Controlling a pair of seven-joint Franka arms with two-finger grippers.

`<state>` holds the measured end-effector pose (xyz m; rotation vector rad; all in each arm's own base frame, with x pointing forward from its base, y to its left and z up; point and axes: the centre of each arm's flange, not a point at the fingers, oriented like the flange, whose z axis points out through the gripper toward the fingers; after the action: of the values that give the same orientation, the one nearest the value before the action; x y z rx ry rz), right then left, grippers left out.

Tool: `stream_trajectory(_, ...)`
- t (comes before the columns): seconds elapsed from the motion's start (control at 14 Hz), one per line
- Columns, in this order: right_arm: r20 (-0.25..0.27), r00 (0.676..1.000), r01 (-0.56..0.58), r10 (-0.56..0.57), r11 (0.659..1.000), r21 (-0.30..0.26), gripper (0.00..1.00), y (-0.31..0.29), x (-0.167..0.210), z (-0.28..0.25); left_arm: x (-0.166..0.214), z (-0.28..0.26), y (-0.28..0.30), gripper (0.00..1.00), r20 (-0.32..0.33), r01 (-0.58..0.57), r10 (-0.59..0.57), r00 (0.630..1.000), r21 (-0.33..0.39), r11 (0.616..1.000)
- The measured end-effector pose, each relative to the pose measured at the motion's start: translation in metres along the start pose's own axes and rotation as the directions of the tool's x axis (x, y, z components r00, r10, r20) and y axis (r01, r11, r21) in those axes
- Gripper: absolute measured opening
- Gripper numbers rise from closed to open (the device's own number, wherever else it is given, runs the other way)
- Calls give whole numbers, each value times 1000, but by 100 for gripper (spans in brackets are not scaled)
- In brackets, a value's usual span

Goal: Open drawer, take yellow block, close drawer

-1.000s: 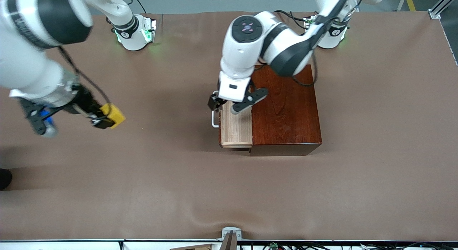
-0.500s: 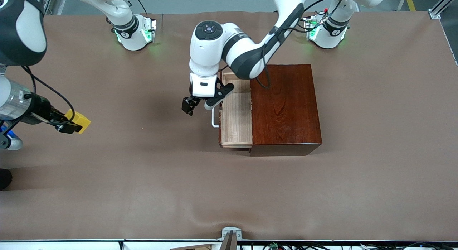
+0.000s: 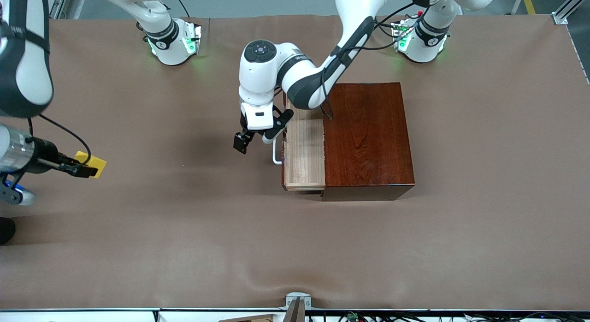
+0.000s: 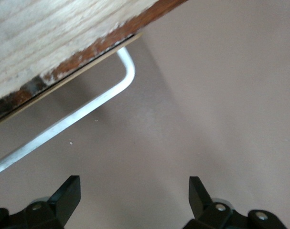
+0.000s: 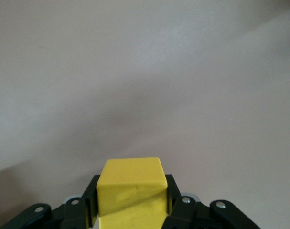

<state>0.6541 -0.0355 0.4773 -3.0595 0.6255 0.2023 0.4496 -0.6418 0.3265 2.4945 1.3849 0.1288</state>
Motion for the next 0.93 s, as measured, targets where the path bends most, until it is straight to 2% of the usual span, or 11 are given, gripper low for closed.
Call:
stream_trajectory(0.21, 34, 995, 98, -97, 994, -44, 56, 7, 18, 46, 1, 16, -5, 100, -14, 36, -36, 999, 19, 999)
stream_trajectory(0.5, 55, 976, 214, -211, 976, -43, 56, 32, 46, 91, 9, 30, -11, 100, -50, 47, -44, 998, 69, 997)
stream_trajectory(0.71, 81, 970, 232, -228, 972, -44, 56, 42, 54, 122, 14, 32, -14, 100, -74, 62, -54, 996, 100, 993)
stream_trajectory(0.93, 79, 967, 247, -243, 968, -44, 56, 47, 50, 162, 17, 32, -14, 100, -90, 70, -59, 994, 122, 990)
